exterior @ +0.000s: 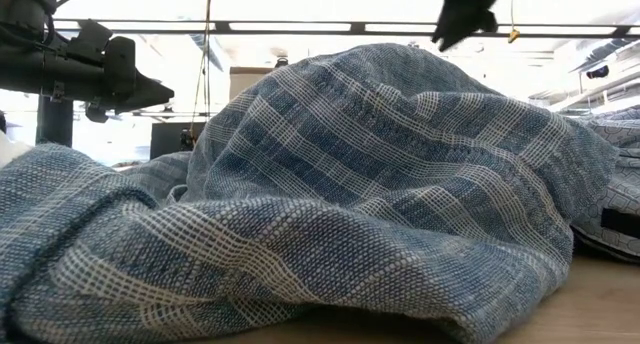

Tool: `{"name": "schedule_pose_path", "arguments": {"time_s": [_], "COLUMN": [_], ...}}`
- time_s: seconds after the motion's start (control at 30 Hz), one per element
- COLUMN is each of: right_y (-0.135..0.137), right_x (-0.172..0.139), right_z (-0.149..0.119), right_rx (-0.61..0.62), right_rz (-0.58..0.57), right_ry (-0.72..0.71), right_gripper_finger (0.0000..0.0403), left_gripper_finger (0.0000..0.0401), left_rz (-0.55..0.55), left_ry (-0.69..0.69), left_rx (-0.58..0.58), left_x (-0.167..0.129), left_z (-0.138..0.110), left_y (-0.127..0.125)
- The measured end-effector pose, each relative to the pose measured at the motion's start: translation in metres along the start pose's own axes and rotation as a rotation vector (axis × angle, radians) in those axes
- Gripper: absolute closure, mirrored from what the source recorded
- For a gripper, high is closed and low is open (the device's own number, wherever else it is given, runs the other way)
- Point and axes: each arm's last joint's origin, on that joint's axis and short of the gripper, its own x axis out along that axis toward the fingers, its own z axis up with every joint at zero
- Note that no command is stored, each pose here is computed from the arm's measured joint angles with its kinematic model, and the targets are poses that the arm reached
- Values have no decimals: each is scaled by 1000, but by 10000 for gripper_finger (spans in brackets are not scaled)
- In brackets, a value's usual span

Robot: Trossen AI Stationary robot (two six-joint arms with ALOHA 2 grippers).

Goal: Sort clothes
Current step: Put the white patterned cloth into the laundry bin

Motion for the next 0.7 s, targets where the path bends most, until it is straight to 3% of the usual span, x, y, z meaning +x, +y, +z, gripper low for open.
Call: {"name": "schedule_pose_path", "arguments": {"time_s": [0.37,0.7], "right_y": [-11,3], "right_x": [-4,27], "right_z": [-78,-125], "right_rx": [97,112], "right_rz": [46,174], "right_ry": [-37,-73], "right_gripper_finger": [232,234], "left_gripper_finger": [284,284], "left_rz": [0,-20], "left_ry": [0,-28], "left_rx": [0,-42], "left_x": [0,0], "left_z": [0,3], "left_y": [0,-1]}}
